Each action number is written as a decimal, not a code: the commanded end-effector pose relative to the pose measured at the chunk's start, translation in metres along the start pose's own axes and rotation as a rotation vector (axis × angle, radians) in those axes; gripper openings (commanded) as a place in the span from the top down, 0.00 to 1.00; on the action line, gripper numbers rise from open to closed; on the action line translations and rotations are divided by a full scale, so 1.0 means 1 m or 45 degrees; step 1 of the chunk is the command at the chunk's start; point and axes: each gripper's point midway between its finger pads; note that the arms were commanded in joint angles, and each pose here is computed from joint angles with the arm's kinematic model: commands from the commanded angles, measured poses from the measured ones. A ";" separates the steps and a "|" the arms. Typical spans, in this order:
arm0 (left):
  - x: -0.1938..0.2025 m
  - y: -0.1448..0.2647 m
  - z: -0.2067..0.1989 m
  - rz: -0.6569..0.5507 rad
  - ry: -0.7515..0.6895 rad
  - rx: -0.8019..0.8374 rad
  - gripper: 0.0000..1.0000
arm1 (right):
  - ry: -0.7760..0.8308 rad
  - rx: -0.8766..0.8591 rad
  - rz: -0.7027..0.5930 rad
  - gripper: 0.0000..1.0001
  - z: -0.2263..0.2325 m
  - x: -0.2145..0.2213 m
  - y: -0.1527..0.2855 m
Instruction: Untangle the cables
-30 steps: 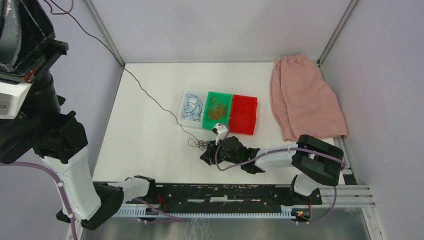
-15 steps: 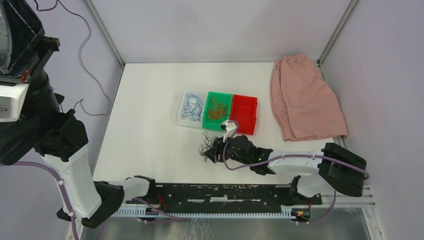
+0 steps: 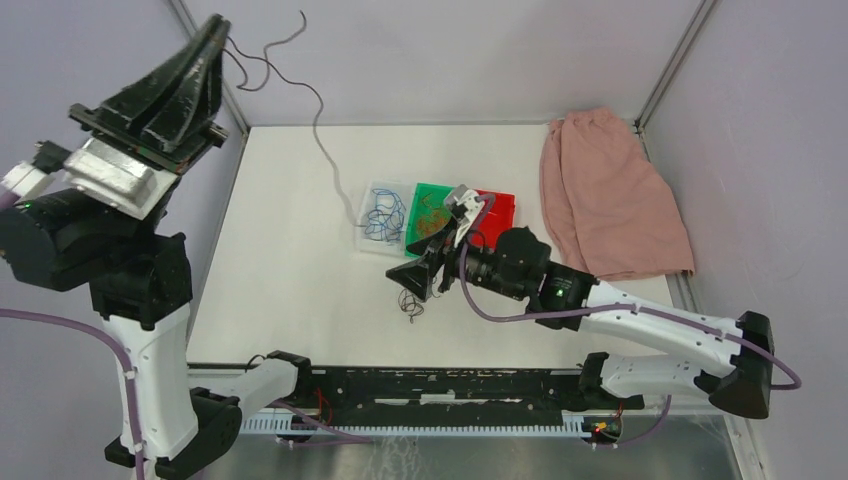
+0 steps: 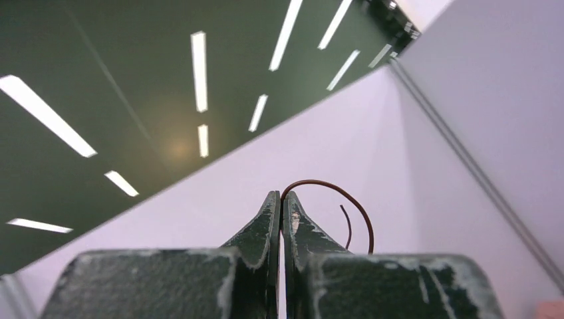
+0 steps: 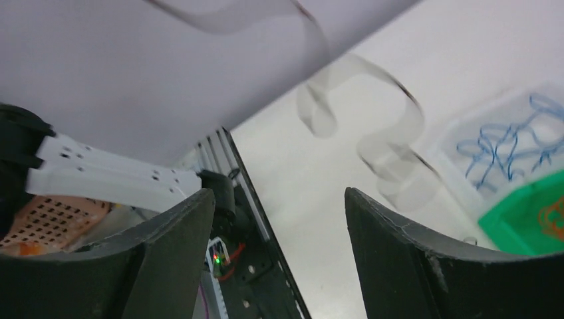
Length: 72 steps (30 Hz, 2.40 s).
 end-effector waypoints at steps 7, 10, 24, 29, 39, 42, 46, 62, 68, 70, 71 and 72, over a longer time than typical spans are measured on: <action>0.048 0.014 -0.070 0.150 0.455 0.298 0.97 | 0.264 0.232 -0.164 0.29 -0.014 -0.080 0.005; 0.053 0.014 -0.078 0.166 0.540 0.329 0.97 | 0.282 0.338 -0.196 0.40 -0.029 -0.087 0.004; 0.057 0.023 -0.100 0.218 0.700 0.435 0.96 | 0.202 0.017 -0.188 0.25 -0.008 -0.072 -0.015; 0.055 0.025 -0.100 0.214 0.694 0.440 0.96 | 0.183 -0.373 -0.178 0.23 0.047 -0.070 -0.014; 0.049 0.022 -0.095 0.190 0.679 0.417 0.96 | 0.164 -0.409 -0.195 0.44 0.055 -0.079 -0.024; 0.049 0.022 -0.095 0.190 0.675 0.417 0.96 | 0.177 -0.257 -0.211 0.94 0.036 -0.086 -0.023; 0.055 0.027 -0.099 0.215 0.682 0.413 0.96 | 0.181 -0.072 -0.288 0.99 0.014 -0.102 -0.007; 0.177 0.199 -0.249 0.946 1.091 0.848 0.23 | 0.143 0.620 -0.348 0.99 -0.127 -0.155 0.052; 0.188 0.231 -0.258 1.053 0.978 0.917 0.19 | 0.193 0.765 -0.330 0.99 -0.164 -0.157 0.064; 0.187 0.234 -0.258 1.047 0.954 0.919 0.19 | 0.219 0.792 -0.314 1.00 -0.171 -0.157 0.066; 0.187 0.236 -0.258 1.047 0.946 0.918 0.19 | 0.228 0.812 -0.305 0.99 -0.175 -0.156 0.067; 0.187 0.236 -0.257 1.049 0.940 0.914 0.19 | 0.238 0.826 -0.296 0.99 -0.179 -0.155 0.067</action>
Point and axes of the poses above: each gripper's point midway between its finger pads, its own y axis back along the fingers, its own z axis along the line the jaws close on, x = y × z, and after that the axes turned 1 degree about y, right-handed
